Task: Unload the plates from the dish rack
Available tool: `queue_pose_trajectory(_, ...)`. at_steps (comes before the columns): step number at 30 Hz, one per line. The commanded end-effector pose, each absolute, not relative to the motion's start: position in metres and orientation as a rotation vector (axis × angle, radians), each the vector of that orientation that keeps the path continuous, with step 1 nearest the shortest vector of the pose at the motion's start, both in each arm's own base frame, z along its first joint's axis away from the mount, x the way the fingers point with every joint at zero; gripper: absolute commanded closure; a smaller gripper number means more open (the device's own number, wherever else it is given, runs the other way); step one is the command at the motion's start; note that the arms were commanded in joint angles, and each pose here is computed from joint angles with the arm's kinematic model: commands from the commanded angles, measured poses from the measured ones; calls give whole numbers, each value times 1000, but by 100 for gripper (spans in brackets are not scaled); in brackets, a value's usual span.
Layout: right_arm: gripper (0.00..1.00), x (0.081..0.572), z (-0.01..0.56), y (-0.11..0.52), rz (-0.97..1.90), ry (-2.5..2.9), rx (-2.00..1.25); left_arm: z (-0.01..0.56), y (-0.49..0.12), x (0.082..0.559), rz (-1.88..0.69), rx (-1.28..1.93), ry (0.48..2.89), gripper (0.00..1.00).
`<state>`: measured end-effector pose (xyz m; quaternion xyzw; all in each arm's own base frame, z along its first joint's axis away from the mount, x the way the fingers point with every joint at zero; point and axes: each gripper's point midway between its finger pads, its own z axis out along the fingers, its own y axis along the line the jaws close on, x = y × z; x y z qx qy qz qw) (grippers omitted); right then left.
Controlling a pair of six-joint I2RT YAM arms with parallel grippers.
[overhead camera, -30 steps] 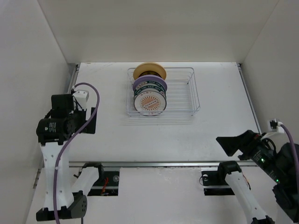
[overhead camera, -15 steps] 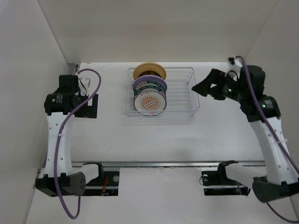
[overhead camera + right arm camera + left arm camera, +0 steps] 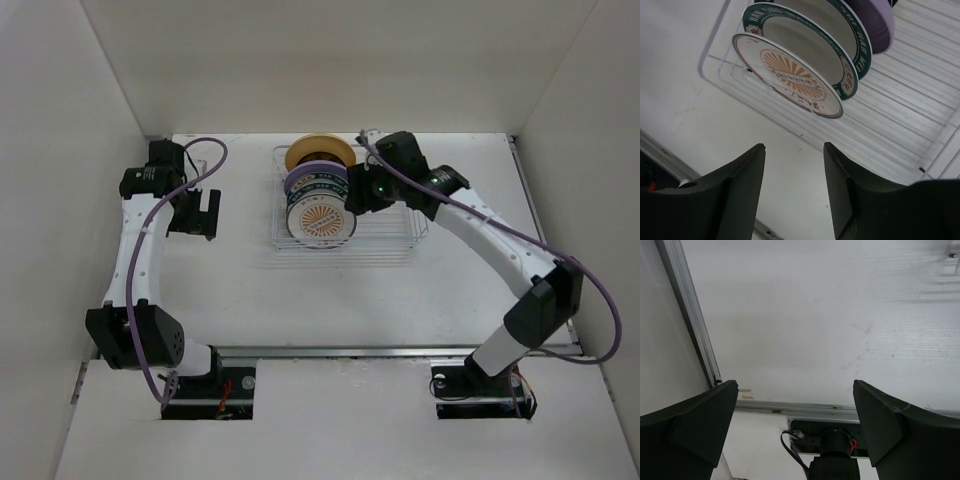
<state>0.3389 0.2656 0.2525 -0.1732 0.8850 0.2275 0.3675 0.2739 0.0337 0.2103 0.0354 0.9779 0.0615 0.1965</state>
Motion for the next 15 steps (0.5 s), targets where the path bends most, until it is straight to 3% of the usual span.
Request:
queue_pose_trajectory(1,44,383,269,277,432,2119,-521,230,23,288,100,102,2650,0)
queue_pose_trajectory(7,44,410,240,292,380,2108,-610,226,21,299,75,61,2669,0)
queue_pose_trajectory(12,58,425,232,299,359,2078,-630,224,32,311,153,44,2699,0)
queue_pose_trajectory(15,59,429,220,308,351,2078,-683,228,33,316,157,61,2701,0)
